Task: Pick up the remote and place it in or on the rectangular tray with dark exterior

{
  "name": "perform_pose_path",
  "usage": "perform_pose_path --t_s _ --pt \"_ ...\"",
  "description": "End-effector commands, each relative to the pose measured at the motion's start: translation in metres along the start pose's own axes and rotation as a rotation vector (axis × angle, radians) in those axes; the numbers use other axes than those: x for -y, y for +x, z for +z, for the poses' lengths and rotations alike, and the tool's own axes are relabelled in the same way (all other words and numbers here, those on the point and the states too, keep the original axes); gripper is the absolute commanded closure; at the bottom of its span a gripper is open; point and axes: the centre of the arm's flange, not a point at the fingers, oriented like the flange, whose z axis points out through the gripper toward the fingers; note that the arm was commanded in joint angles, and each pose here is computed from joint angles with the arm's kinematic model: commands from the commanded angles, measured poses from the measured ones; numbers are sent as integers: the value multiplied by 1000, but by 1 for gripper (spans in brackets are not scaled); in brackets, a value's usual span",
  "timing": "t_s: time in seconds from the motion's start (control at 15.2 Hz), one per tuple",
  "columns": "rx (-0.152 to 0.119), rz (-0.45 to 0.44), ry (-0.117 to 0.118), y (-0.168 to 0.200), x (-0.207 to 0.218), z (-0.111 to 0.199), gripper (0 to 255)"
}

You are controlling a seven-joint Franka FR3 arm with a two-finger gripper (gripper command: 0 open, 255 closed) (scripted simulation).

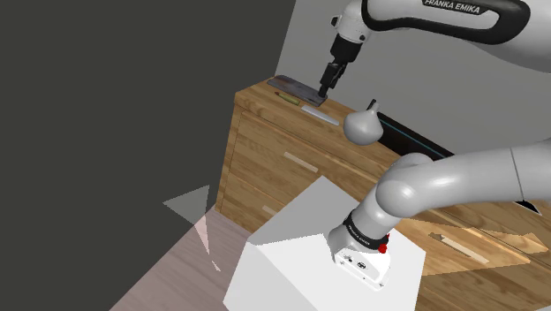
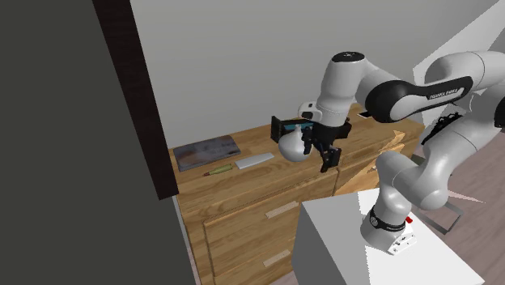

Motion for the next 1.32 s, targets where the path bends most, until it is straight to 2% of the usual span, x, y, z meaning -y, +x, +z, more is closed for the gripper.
perform_pose_path --t_s 0.0,1.25 --pt "0 -5 6 0 -25 15 0" --pt "8 -42 71 21 -246 150 0"
